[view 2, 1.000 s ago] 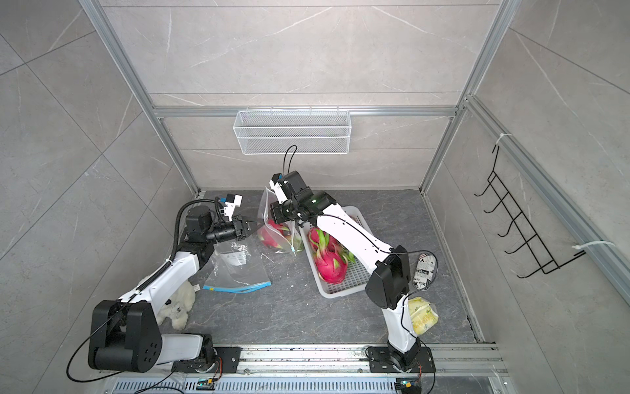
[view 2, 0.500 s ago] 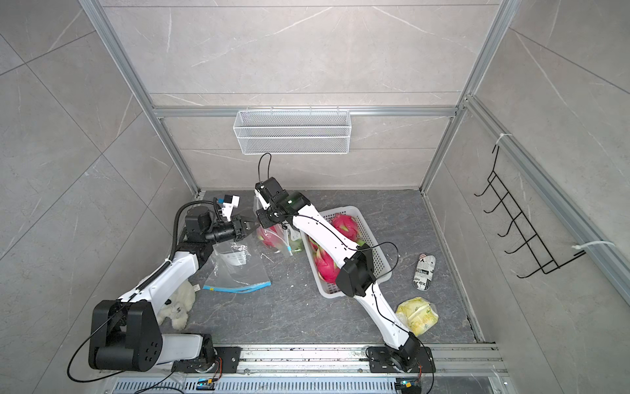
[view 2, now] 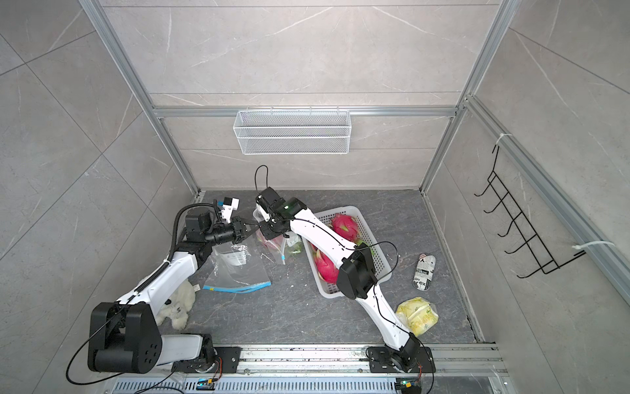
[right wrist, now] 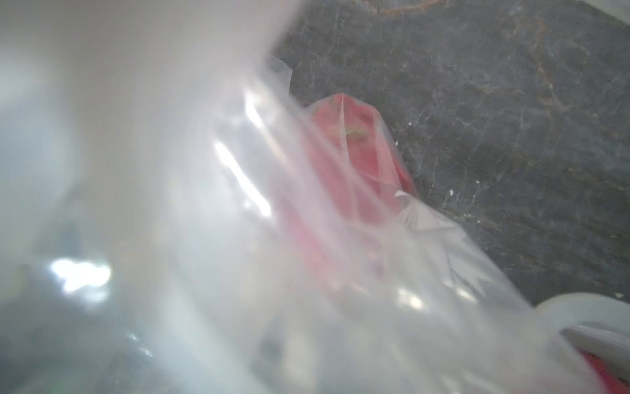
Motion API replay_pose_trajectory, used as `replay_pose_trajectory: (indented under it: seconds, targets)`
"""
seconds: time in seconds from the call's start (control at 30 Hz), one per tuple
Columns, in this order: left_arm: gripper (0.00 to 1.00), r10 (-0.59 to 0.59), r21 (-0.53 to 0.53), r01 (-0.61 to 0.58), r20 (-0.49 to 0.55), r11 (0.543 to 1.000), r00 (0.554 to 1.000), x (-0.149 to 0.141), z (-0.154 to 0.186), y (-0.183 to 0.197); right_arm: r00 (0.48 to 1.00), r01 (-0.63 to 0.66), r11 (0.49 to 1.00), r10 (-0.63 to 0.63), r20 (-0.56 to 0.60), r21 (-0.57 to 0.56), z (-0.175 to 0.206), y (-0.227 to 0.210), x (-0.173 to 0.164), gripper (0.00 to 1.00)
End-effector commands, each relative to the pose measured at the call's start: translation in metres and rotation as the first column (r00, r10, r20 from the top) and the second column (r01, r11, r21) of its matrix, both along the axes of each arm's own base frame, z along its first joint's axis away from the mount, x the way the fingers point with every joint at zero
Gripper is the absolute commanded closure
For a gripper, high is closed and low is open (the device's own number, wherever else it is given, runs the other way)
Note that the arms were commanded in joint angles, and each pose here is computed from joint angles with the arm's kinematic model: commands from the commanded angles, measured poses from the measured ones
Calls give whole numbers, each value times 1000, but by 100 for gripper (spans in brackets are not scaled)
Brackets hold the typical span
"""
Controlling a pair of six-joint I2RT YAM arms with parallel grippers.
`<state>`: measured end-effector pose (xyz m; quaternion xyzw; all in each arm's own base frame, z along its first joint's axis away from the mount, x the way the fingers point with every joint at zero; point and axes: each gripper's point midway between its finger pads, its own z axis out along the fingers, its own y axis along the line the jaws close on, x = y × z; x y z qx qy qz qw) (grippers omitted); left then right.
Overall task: Open the zip-top bag and take out the dragon fruit
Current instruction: Pick up the dragon fruit from the zipper food storage bag.
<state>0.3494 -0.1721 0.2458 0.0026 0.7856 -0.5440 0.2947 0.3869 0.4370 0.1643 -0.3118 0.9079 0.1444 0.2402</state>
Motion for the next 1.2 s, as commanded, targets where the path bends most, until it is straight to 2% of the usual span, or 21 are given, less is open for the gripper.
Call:
replay_pose_trajectory:
  seconds: [0.0,0.1,0.3,0.43,0.6,0.8,1.0,1.17]
  targets:
    - [100,-43,-11,45,172,999,984,-5,50,-5,998,35,994,-30,54,-104,-15,-4,-2,79]
    - [100,-42,-8,45,195,999,980,-11,58,-4,986,88,981,-62,152,-175,-20,-13,19,79]
    - [100,-49,-39,60,232,997,971,-18,74,-4,974,94,987,-64,219,-127,-5,4,38,78]
    - [100,-26,-75,48,272,996,962,-16,89,-1,987,38,994,-21,161,-98,-26,21,34,75]
    - [100,1,-94,30,315,995,949,-11,105,3,991,60,987,-41,130,-150,-45,11,34,74]
    - [100,17,-95,15,324,995,946,-7,111,7,988,102,981,-80,130,-166,-27,-9,37,76]
    - [100,17,-88,6,268,996,963,-6,88,7,987,97,993,-87,133,-68,11,-7,32,76]
    - [100,20,-90,3,249,996,968,-5,79,6,999,9,1000,-10,37,30,-4,22,17,77]
